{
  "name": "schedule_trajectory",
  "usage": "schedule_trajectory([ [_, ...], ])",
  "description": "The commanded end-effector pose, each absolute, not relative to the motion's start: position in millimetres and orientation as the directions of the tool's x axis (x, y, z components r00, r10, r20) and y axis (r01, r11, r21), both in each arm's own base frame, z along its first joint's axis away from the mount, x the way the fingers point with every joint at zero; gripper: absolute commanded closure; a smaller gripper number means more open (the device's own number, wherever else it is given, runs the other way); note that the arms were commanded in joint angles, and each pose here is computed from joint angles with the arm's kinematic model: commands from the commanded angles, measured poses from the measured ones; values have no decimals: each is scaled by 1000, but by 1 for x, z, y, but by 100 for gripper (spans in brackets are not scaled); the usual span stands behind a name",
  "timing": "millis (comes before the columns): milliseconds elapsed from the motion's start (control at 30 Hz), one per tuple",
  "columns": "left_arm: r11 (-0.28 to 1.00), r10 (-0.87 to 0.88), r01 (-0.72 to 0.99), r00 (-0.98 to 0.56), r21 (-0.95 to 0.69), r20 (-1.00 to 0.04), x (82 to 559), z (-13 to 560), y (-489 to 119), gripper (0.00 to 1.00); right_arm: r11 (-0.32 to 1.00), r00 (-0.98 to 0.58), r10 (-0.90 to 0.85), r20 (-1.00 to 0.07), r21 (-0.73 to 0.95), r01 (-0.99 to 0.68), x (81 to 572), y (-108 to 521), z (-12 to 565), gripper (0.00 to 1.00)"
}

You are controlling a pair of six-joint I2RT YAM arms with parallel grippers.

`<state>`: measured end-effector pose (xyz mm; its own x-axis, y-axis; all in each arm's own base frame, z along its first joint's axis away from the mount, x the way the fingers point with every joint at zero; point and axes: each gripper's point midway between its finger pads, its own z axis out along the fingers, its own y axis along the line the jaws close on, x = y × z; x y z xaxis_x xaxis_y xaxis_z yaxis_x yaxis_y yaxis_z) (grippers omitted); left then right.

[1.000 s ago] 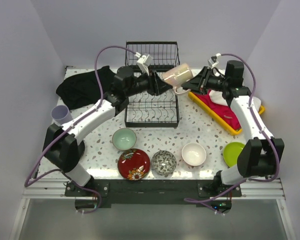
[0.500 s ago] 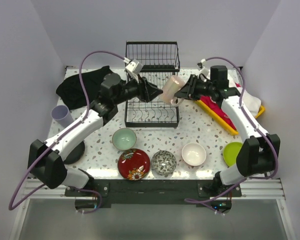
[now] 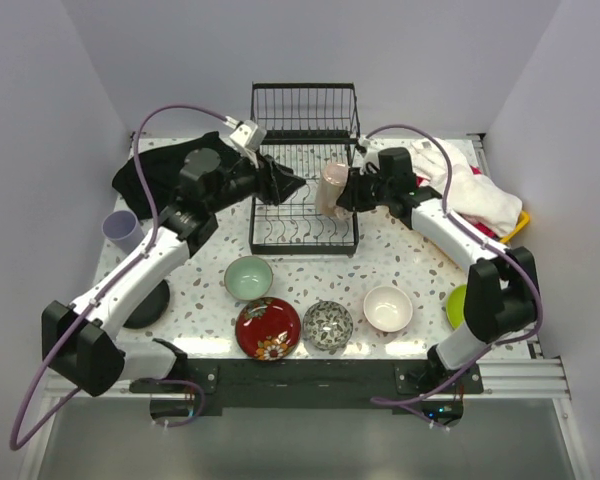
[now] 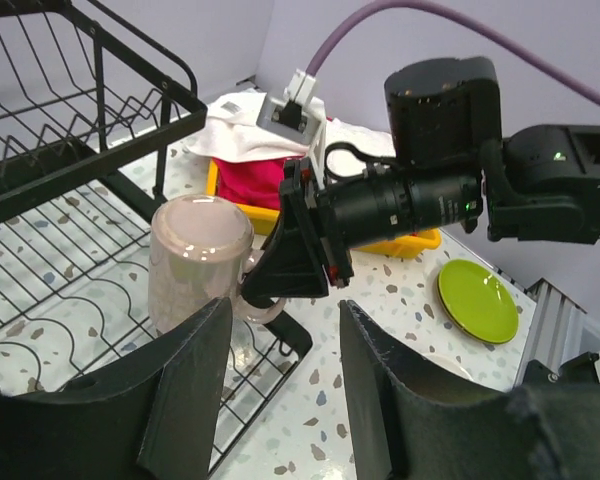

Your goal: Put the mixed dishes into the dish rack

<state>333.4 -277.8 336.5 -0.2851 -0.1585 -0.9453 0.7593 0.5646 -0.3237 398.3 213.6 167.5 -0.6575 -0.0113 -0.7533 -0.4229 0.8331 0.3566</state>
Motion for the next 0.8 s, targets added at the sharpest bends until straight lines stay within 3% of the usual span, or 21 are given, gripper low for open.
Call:
schedule_trajectory([
  [0,597,-158,757,-213,-265,-964,334,354,-259,48,847,-361,-52,-931,150,-510,440,230,210,100],
  [433,660,-184,700,-201,-273,-962,341,356,-220,46,889,-404,-118,-907,85,-450,464,245,156,100],
  [533,668,-186,694,-197,-271,-963,342,358,-214,43,888,-429,-157,-890,63,-455,461,242,158,56],
  [600,669,-188,695,-186,-264,-964,341,361,-212,39,896,-465,-185,-866,46,-441,456,235,159,38],
  [633,670,-190,697,-173,-257,-966,340,364,-210,39,896,-468,-190,-863,42,-441,453,233,163,34],
  [667,670,-192,698,-164,-251,-968,340,367,-210,36,896,-462,-191,-866,38,-442,451,231,171,19],
  [767,684,-194,694,-127,-228,-973,340,377,-202,32,889,-451,-195,-871,37,-456,441,229,187,12],
])
